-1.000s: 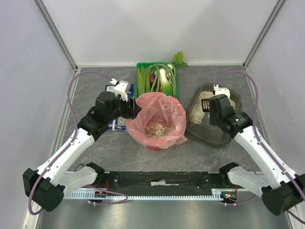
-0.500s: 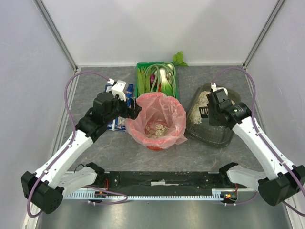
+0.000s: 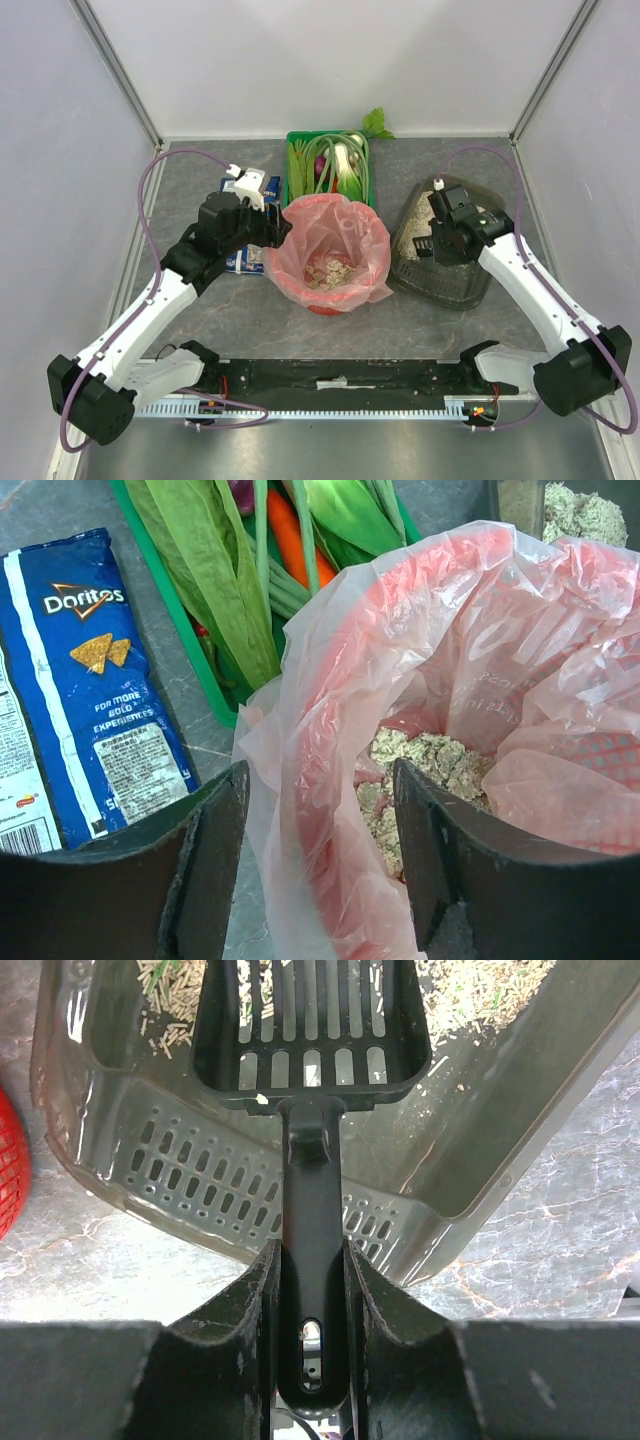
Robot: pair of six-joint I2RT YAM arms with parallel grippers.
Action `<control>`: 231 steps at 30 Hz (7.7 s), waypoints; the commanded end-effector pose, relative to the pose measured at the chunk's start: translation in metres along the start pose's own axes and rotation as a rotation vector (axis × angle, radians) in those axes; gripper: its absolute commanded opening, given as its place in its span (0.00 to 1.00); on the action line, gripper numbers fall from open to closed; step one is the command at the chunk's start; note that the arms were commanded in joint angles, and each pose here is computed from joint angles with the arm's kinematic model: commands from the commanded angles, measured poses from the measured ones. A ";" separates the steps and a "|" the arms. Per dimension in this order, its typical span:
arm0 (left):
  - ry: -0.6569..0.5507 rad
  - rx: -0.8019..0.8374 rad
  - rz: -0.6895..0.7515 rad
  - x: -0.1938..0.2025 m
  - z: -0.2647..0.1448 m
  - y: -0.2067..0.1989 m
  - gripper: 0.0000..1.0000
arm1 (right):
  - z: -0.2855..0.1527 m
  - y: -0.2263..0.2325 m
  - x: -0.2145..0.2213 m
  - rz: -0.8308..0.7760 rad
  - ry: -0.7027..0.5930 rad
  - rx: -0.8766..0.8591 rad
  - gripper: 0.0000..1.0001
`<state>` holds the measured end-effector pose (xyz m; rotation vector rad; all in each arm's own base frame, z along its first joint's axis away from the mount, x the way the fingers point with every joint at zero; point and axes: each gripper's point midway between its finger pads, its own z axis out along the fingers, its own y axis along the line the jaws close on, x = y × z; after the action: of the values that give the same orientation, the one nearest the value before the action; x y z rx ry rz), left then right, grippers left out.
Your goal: Clean the litter box
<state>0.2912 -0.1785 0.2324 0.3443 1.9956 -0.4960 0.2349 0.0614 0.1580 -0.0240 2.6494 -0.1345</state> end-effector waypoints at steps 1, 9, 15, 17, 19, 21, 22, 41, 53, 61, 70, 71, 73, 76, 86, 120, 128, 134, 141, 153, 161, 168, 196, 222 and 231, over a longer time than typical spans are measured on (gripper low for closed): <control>-0.031 -0.006 0.038 -0.016 -0.002 0.001 0.64 | 0.004 0.000 -0.009 0.004 0.003 -0.047 0.00; -0.031 0.010 0.045 -0.016 -0.002 -0.002 0.59 | 0.038 -0.001 -0.018 0.004 0.047 -0.087 0.00; -0.038 0.011 0.047 -0.018 -0.003 -0.002 0.58 | 0.058 0.003 -0.035 0.024 0.031 -0.068 0.00; -0.039 0.014 0.048 -0.018 -0.003 -0.003 0.58 | 0.065 0.001 -0.035 0.034 0.036 -0.042 0.00; -0.039 0.014 0.047 -0.018 -0.004 -0.002 0.58 | 0.072 -0.003 -0.034 0.041 0.041 -0.006 0.00; -0.041 0.015 0.048 -0.018 -0.004 -0.003 0.58 | 0.077 -0.007 -0.032 0.048 0.034 0.019 0.00; -0.040 0.013 0.047 -0.018 -0.004 -0.002 0.58 | 0.079 -0.009 -0.031 0.054 0.030 0.029 0.00; -0.037 0.000 0.050 -0.017 -0.003 0.000 0.59 | 0.116 -0.009 -0.043 0.187 -0.094 0.056 0.00; -0.035 0.010 0.046 -0.016 -0.002 -0.002 0.59 | 0.112 -0.009 -0.056 0.205 -0.264 0.018 0.00; -0.036 0.009 0.049 -0.016 -0.002 -0.001 0.59 | 0.062 -0.028 -0.056 0.167 -0.320 0.051 0.00; -0.019 0.017 0.043 -0.012 0.002 -0.002 0.59 | 0.069 -0.023 -0.020 0.107 -0.239 0.011 0.00; -0.020 0.013 0.043 -0.012 0.002 -0.001 0.59 | 0.069 -0.021 -0.018 0.108 -0.233 -0.005 0.00; -0.020 0.000 0.046 -0.012 0.003 0.001 0.59 | 0.063 -0.019 -0.014 0.124 -0.235 -0.026 0.00; -0.015 -0.004 0.049 -0.010 0.005 0.002 0.59 | 0.040 -0.011 -0.010 0.166 -0.251 -0.099 0.00; -0.014 0.001 0.050 -0.011 0.004 0.001 0.59 | 0.032 -0.029 -0.015 0.178 -0.374 -0.032 0.00; 0.012 0.030 0.038 -0.004 0.010 -0.004 0.59 | 0.010 -0.011 -0.009 0.435 -0.399 -0.173 0.00; 0.013 0.022 0.041 -0.004 0.011 -0.002 0.59 | -0.002 -0.040 -0.016 0.412 -0.452 -0.030 0.00; 0.007 0.002 0.045 -0.005 0.010 0.002 0.60 | 0.015 -0.027 -0.007 0.390 -0.385 -0.073 0.00; -0.004 0.002 0.047 -0.007 0.007 0.001 0.57 | 0.005 -0.040 -0.014 0.338 -0.381 -0.002 0.00; -0.015 0.013 0.049 -0.010 0.005 -0.001 0.49 | -0.003 -0.026 -0.030 0.333 -0.403 -0.080 0.00; -0.019 0.018 0.048 -0.011 0.004 -0.002 0.38 | 0.001 -0.025 -0.028 0.305 -0.368 -0.074 0.00; -0.021 0.033 0.044 -0.012 0.004 -0.005 0.28 | 0.017 -0.015 -0.018 0.325 -0.346 -0.117 0.00; 0.003 0.054 -0.135 -0.024 0.021 -0.018 0.02 | 0.026 -0.016 -0.015 0.368 -0.392 -0.114 0.00; -0.033 0.112 -0.022 -0.026 0.008 -0.027 0.79 | 0.002 -0.028 -0.030 0.333 -0.433 -0.106 0.00; -0.062 0.085 -0.009 -0.027 -0.002 -0.022 0.82 | 0.030 -0.058 0.016 0.250 -0.119 0.100 0.00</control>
<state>0.2914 -0.2003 0.2485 0.3451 1.9892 -0.6193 0.2548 0.0247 0.1502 0.3240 2.3196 0.0456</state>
